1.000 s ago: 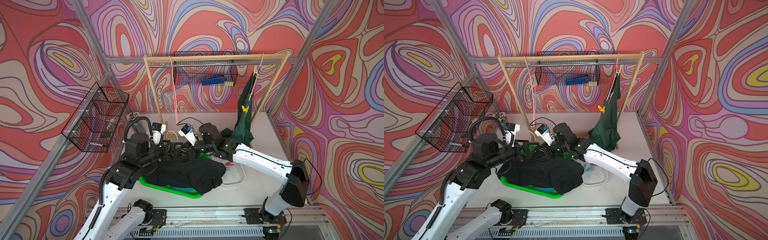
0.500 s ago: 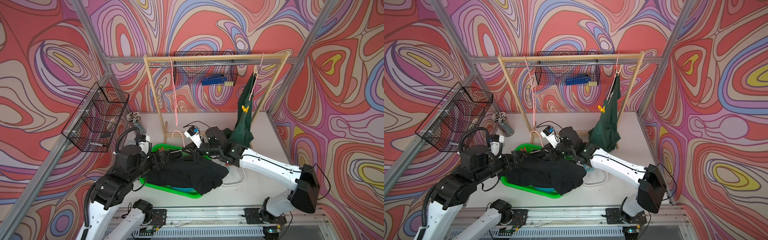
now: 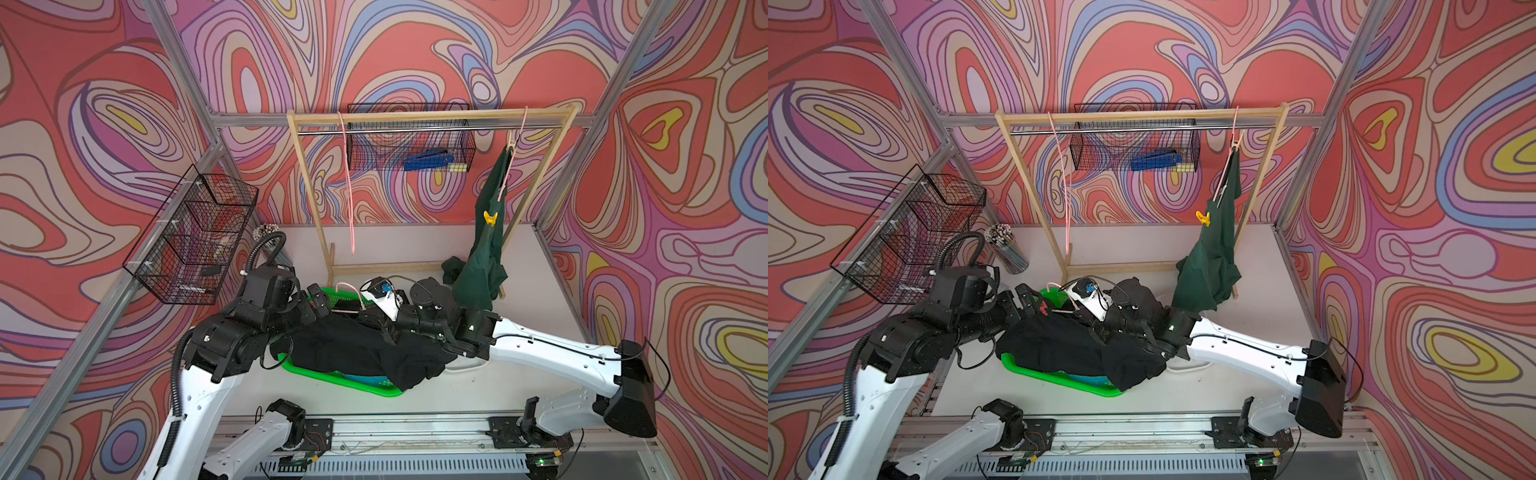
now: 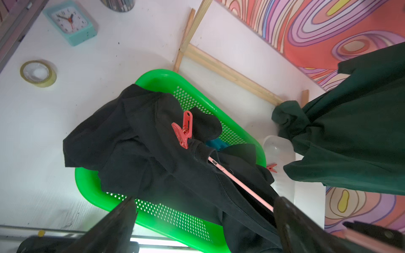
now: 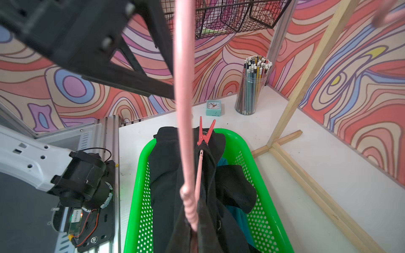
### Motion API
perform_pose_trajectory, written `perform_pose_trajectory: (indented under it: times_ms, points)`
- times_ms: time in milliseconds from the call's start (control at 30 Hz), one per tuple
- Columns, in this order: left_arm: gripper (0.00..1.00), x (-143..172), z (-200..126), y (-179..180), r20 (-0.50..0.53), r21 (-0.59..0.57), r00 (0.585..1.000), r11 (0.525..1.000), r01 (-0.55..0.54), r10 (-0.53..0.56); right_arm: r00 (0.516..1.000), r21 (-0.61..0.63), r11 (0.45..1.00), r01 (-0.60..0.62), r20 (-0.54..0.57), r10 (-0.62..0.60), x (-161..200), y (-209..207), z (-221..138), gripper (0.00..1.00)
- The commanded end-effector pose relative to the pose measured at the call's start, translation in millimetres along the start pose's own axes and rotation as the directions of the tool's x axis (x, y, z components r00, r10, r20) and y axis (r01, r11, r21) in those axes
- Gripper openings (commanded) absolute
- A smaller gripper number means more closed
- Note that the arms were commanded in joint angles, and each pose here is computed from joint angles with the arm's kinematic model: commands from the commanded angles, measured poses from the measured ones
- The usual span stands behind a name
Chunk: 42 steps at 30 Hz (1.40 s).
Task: Remove the clothespins securing t-shirts to the hanger
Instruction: Remove the clothespin from the hanger.
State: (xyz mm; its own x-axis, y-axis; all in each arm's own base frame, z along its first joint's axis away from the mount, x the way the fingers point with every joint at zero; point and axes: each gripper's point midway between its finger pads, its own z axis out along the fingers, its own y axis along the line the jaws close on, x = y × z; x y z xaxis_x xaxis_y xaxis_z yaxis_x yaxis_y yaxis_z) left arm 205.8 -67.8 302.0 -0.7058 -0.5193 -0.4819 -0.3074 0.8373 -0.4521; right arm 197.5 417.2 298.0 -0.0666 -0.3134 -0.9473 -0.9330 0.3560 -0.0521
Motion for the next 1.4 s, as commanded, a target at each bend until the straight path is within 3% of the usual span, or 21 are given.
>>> perform_pose_trajectory:
  times_ms: [0,200,500,700,867,1133,1367]
  points:
    - [1.00,13,3,16,-0.053,-0.063,0.995,0.995,0.077,-0.080,0.994,0.105,0.991,0.089,0.058,-0.096,-14,-4,-14,0.00]
    - [1.00,17,17,19,-0.085,-0.030,0.972,0.976,0.217,-0.218,0.982,0.167,0.975,0.146,0.099,-0.163,-13,5,-20,0.00]
    - [0.96,24,47,10,-0.184,0.036,0.909,0.921,0.387,-0.375,0.955,0.205,0.942,0.267,0.073,-0.286,-2,32,-12,0.00]
    - [0.95,12,61,16,-0.176,0.017,0.891,0.904,0.428,-0.419,0.930,0.243,0.903,0.353,0.011,-0.366,5,42,1,0.00]
    - [0.87,12,69,16,-0.204,0.024,0.873,0.889,0.457,-0.443,0.908,0.262,0.875,0.407,-0.014,-0.418,9,51,8,0.00]
    - [0.82,25,81,31,-0.252,-0.008,0.838,0.867,0.498,-0.484,0.911,0.271,0.880,0.390,0.025,-0.411,4,53,3,0.00]
    - [0.76,26,87,41,-0.253,-0.031,0.832,0.863,0.504,-0.494,0.910,0.269,0.879,0.394,0.023,-0.415,4,55,1,0.00]
